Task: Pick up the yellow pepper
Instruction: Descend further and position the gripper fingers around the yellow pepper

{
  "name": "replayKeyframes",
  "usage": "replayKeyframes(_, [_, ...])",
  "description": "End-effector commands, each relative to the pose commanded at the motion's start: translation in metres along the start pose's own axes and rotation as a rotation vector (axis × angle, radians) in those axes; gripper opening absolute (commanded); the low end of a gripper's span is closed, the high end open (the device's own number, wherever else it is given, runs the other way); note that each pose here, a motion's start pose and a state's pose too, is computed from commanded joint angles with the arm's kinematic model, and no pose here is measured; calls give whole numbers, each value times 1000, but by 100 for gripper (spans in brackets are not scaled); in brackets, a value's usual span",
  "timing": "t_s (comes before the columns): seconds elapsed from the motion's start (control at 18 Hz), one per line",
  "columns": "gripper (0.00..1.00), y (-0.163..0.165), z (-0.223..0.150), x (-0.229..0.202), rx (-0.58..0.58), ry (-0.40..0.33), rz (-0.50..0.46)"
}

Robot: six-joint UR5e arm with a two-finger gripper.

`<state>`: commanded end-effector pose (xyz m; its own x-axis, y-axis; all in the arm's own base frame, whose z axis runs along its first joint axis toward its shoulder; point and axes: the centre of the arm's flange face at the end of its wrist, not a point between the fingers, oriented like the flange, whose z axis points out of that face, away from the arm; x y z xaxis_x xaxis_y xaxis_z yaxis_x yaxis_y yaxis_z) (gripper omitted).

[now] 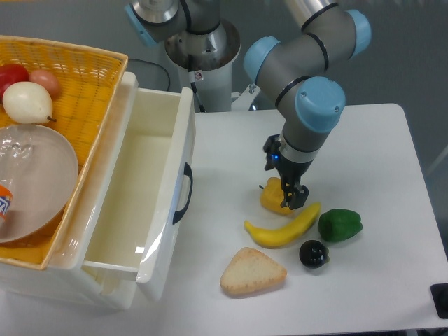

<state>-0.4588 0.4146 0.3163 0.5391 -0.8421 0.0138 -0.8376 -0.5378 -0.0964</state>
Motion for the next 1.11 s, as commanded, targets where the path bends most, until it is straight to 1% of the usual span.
replayKeyframes(0.11, [100,2,9,-2,-20,29,115])
replayKeyframes(0.17, [100,2,15,-2,-21,41,146])
replayKeyframes(0.28, [100,5,29,-5,-10,62,169])
replayKeyframes(0.39, [100,13,52,-13,1,72,225])
replayKeyframes(0.5, [100,17,56,-15,-2,67,235])
replayKeyframes(0.61, [100,20,67,-11,9,78,235])
replayKeyframes(0.78, [100,22,69,-10,14,80,246])
replayKeyframes(1.11, [100,20,85,-3,32,86,243])
